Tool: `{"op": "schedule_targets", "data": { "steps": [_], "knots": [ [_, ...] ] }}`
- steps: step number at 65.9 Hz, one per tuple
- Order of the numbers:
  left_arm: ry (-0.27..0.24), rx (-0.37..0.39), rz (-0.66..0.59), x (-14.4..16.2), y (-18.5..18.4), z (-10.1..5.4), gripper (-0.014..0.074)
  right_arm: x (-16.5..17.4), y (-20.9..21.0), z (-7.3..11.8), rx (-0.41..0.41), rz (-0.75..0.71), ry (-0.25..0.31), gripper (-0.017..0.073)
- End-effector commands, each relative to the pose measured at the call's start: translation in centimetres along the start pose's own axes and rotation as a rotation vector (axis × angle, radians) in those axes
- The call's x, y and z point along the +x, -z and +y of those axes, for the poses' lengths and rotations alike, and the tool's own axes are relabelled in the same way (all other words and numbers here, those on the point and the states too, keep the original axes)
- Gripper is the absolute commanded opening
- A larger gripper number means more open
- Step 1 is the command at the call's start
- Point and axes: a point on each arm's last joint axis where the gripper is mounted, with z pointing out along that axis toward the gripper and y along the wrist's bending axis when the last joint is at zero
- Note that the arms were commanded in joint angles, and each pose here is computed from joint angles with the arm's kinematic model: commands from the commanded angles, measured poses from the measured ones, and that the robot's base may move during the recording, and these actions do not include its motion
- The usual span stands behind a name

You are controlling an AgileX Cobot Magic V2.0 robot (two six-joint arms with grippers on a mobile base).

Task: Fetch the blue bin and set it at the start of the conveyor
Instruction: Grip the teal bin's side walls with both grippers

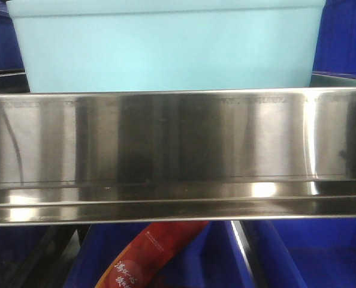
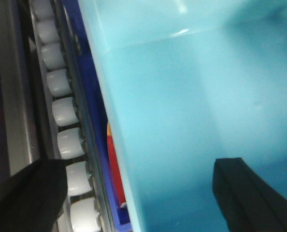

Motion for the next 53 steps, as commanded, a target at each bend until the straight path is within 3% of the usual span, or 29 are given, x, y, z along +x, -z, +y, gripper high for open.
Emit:
{"op": "schedule_targets", "data": {
  "steps": [1,21,27,31,42,44,53],
  "knots": [
    [0.003,-0.005,0.021,-0.3,-1.1,-0.2,0.0508,-0.4,-1.8,0.0,-0.016,0.025,-0.013,0.0568],
    [0.029,-0.017,0.087,-0.3,-4.6,0.0,0.0506,-0.1,-8.5,-0.4,-0.024,0.160,-0.034,0.0557],
    [0.031,-0.020,0.111,-0.1,-4.7,0.0,0.0444,0.1,-9.5,-0.5,-0.022,0.186,-0.036,0.0445],
    [0.031,-0.020,0.115,-0.1,-4.7,0.0,0.0364,0.1,-9.5,-0.5,-0.022,0.188,-0.036,0.0292],
    [0.031,-0.021,0.119,-0.1,-4.7,0.0,-0.0027,0.1,-9.5,-0.5,-0.022,0.189,-0.036,-0.0155],
    [0.031,-0.021,0.119,-0.1,-4.7,0.0,-0.0117,0.2,-9.5,-0.5,-0.022,0.191,-0.036,-0.0165],
    [0.030,-0.022,0.119,-0.1,-4.7,0.0,-0.0111,0.2,-9.2,-0.5,-0.021,0.191,-0.034,-0.0153]
  ]
}}
